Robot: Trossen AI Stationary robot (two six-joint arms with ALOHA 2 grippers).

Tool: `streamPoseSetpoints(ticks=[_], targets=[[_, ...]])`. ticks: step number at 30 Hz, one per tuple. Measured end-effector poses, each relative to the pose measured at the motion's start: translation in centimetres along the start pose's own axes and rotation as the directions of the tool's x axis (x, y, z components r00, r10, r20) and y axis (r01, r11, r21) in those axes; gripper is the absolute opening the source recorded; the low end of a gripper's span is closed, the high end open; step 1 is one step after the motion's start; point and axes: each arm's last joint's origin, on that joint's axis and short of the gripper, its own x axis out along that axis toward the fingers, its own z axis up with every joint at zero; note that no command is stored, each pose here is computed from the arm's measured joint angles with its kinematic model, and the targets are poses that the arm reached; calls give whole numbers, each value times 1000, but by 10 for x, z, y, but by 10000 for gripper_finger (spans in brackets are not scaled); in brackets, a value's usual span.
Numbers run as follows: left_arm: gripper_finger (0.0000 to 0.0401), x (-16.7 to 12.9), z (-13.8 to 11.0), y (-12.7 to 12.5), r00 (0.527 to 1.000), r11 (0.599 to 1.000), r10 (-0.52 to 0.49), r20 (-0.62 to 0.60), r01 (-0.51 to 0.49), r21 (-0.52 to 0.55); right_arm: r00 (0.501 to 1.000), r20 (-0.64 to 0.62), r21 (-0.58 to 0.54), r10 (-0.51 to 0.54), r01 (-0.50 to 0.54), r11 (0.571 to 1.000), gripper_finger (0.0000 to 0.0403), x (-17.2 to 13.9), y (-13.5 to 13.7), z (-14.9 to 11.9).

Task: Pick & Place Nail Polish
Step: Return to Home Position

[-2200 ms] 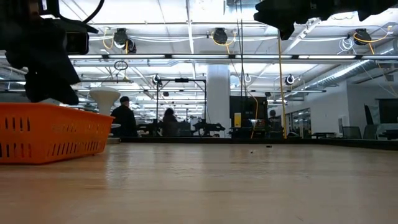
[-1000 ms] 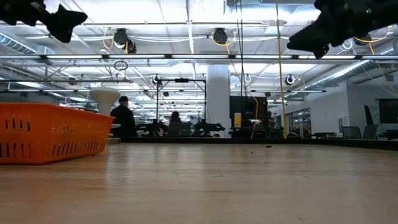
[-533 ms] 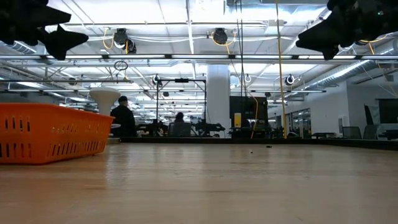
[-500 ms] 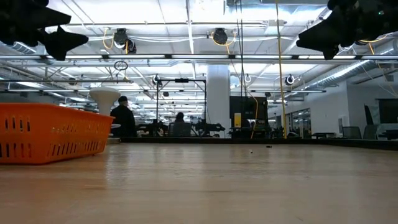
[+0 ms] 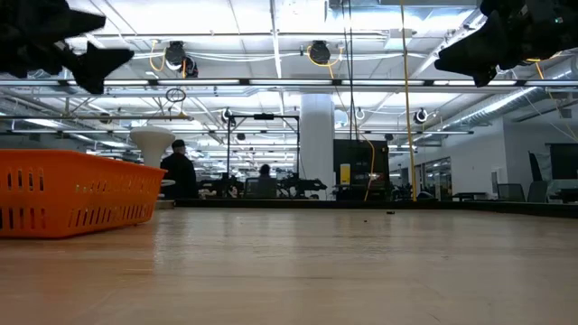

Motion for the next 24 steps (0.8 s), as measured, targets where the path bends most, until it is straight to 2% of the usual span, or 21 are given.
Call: streamPoseSetpoints(ticks=[3, 6, 13, 24], targets=[[303, 1, -13, 0, 1000, 1000, -7, -16, 7, -16, 1000, -1, -1, 0, 0, 1000, 114, 0, 0, 0], [299, 1, -13, 0, 1000, 999, -7, -20, 6, -38, 1000, -5, -26, 2, -2, 1000, 114, 0, 0, 0], [296, 1, -15, -1, 999, 999, -33, -40, 33, -17, 1000, 25, -27, 5, -4, 1000, 114, -3, -1, 0], [295, 1, -15, -1, 999, 999, -33, -43, 32, -21, 989, 145, -45, 14, -8, 999, 114, -3, -4, -37]])
